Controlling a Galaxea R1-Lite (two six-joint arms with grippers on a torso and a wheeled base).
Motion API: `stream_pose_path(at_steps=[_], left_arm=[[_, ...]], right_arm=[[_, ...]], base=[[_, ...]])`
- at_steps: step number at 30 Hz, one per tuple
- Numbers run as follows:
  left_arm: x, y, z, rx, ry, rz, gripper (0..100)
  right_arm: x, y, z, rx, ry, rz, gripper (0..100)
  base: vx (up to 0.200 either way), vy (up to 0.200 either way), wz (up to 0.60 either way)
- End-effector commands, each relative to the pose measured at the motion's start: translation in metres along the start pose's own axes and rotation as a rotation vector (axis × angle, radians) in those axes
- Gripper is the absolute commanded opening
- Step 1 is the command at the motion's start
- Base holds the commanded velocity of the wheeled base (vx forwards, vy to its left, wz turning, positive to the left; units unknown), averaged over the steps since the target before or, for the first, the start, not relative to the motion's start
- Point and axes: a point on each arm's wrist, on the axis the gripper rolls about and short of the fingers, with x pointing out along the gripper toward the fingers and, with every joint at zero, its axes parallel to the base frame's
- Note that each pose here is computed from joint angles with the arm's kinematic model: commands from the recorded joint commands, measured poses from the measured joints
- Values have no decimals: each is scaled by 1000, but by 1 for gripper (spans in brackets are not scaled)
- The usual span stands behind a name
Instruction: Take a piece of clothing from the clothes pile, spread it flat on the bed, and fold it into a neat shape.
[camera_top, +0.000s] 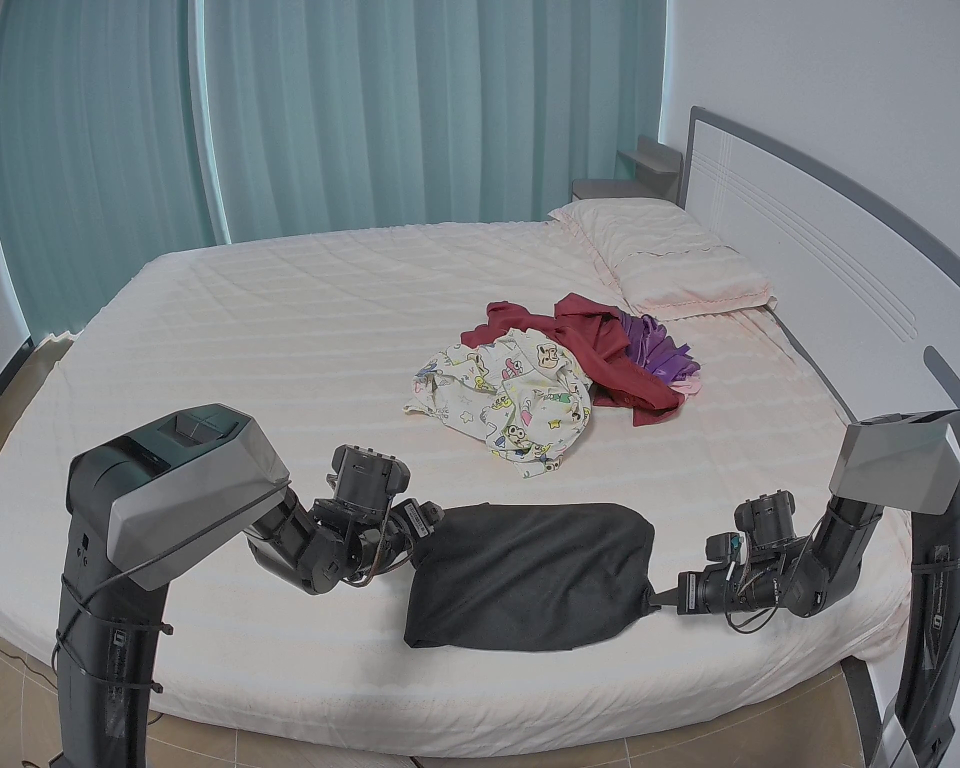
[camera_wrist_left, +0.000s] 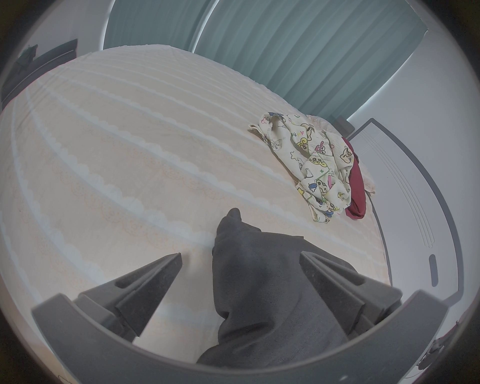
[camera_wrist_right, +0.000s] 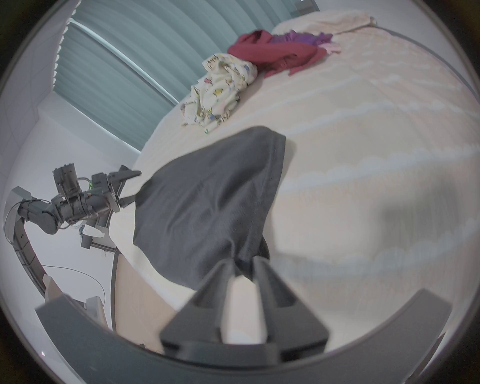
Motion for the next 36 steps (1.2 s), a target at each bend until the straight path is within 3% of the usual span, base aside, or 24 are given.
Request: stream_pose_path(at_steps=[1, 18, 19, 24, 30, 31, 32, 34, 36], left_arm=[[1, 1, 0, -2, -2, 3, 100], [-3, -2, 4, -2, -14, 0, 100], [-3, -2, 4, -2, -15, 1, 100], [-9, -6, 10, -6, -29, -13, 100], [-15, -16, 7, -1, -32, -38, 100], [-16, -20, 1, 8, -24, -44, 100], [-17, -22, 0, 8, -21, -47, 100], [-17, -23, -2, 6, -16, -48, 100], [-17, -23, -4, 4, -17, -46, 100]], right_arm=[[-7, -1, -3, 0, 19, -11, 0], [-27, -14, -7, -54, 102, -62, 0], [-27, -13, -7, -55, 103, -62, 100], [-28, -13, -3, -64, 86, -60, 100], [-17, -9, 24, -50, -8, -45, 100], [0, -1, 35, 58, -36, -39, 100], [7, 5, 39, 109, -51, -48, 100], [28, 10, 43, 184, -85, -85, 100], [49, 10, 46, 207, -134, -125, 100]], base=[[0, 0, 0], [0, 0, 0], [0, 0, 0], [0, 0, 0], [0, 0, 0], [0, 0, 0], [0, 0, 0], [0, 0, 0], [0, 0, 0]])
